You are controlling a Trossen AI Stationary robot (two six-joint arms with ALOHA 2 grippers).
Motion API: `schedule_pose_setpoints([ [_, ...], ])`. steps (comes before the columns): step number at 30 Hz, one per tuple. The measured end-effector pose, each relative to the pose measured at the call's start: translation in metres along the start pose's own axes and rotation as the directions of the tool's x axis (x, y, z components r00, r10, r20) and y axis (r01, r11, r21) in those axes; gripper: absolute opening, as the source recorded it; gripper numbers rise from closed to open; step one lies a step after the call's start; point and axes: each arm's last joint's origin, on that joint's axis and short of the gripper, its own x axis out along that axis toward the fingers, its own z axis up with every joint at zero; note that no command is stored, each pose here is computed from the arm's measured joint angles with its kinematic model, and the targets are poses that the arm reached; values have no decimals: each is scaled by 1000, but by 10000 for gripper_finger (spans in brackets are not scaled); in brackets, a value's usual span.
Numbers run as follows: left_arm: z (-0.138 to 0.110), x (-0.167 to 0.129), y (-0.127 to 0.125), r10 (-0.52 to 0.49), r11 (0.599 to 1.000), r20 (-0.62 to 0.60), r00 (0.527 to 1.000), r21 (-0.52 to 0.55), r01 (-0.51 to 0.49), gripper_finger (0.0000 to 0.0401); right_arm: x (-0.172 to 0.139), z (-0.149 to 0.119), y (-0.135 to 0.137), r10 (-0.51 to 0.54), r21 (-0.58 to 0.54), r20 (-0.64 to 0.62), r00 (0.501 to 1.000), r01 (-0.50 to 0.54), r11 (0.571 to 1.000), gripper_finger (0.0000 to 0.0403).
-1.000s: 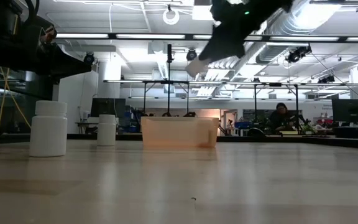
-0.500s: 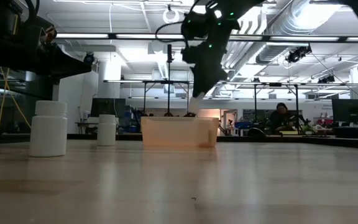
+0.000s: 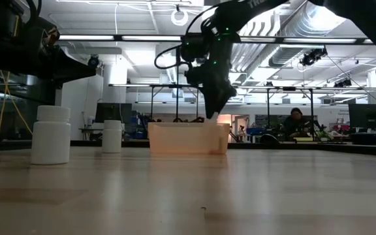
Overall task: Pick and place pill bottles into a basket
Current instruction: Put the top transparent pill bottle into the orange bin
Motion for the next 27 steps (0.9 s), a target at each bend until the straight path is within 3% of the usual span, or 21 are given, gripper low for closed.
schedule_pose_setpoints([
  [13,0,0,0,0,1000,0,1000,0,0,62,12,0,1,65,-13,-40,997,-66,998,131],
  [27,0,0,0,0,1000,0,1000,0,0,62,24,0,-5,66,4,-84,994,-66,998,133],
])
